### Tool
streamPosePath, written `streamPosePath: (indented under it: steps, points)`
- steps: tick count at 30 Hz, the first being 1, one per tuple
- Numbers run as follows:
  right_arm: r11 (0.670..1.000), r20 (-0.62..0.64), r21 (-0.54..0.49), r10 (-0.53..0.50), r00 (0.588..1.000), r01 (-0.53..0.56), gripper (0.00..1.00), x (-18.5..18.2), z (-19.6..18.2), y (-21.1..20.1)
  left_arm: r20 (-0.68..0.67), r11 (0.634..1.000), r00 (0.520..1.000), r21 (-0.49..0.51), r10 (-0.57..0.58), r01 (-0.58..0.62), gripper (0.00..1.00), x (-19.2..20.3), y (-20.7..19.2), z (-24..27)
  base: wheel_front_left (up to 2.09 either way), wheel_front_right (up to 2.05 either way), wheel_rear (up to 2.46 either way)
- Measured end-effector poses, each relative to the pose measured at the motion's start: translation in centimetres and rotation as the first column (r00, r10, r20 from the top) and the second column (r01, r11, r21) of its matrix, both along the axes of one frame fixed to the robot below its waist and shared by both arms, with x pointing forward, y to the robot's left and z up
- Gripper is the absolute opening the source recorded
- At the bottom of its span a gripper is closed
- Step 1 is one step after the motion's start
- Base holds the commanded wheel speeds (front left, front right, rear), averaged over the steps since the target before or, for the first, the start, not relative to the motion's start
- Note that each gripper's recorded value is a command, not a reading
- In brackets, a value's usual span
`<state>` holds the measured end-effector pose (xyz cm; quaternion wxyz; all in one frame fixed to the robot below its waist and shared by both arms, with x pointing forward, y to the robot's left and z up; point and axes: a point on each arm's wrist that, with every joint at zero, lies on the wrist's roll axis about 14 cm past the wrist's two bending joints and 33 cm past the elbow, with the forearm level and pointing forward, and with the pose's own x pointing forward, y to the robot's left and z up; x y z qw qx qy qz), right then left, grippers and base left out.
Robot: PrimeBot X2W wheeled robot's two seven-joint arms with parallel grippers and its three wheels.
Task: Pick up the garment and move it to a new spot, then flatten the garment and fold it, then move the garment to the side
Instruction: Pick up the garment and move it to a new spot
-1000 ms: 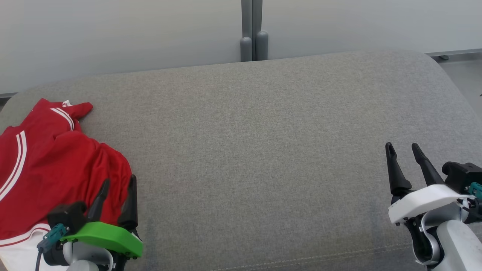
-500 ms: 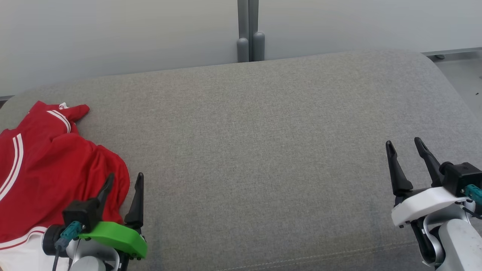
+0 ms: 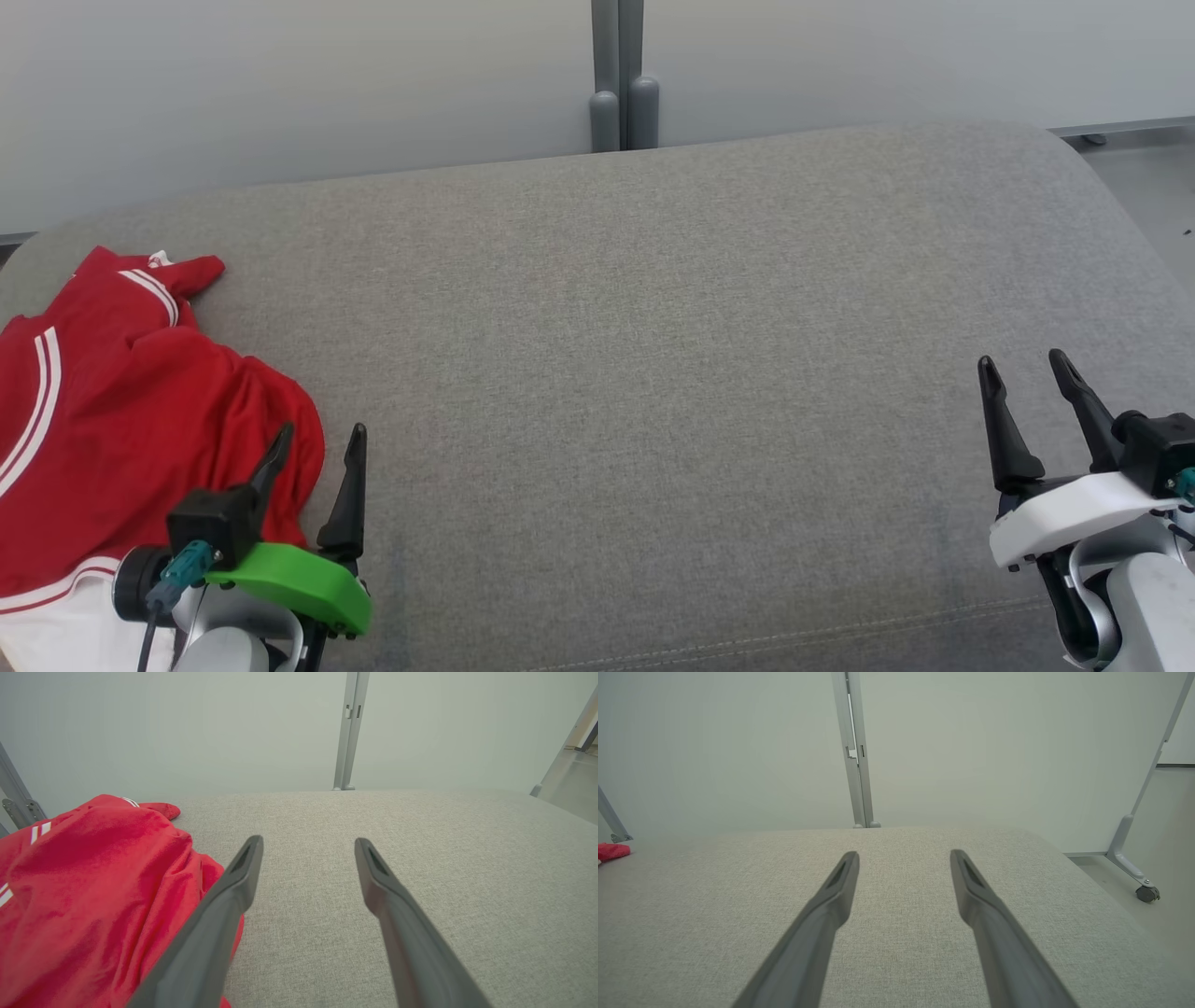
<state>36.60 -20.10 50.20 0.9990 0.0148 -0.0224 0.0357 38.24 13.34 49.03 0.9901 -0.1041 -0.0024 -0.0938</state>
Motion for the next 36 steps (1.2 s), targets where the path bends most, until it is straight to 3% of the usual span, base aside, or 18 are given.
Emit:
streamPosePath:
  steps: [12,26,36]
  points:
    - [0.989,-0.002,-0.004,0.149,0.989,-0.149,1.00,1.5,-0.2,4.9,0.005,0.995,0.995,-0.003,0.099,-0.099,1.00,-0.8,3.2,0.3,0.00,0.00,0.00]
    - [0.927,-0.001,-0.013,0.374,0.928,-0.374,1.00,3.2,-0.2,12.9,-0.035,0.952,0.952,-0.001,0.305,-0.305,1.00,-4.5,9.9,-1.0,0.00,0.00,0.00]
    - [0.896,-0.009,-0.010,0.444,0.896,-0.444,1.00,4.4,-0.9,15.5,-0.257,0.922,0.891,0.000,0.375,-0.388,1.00,-6.8,11.8,-7.6,0.00,0.00,0.00]
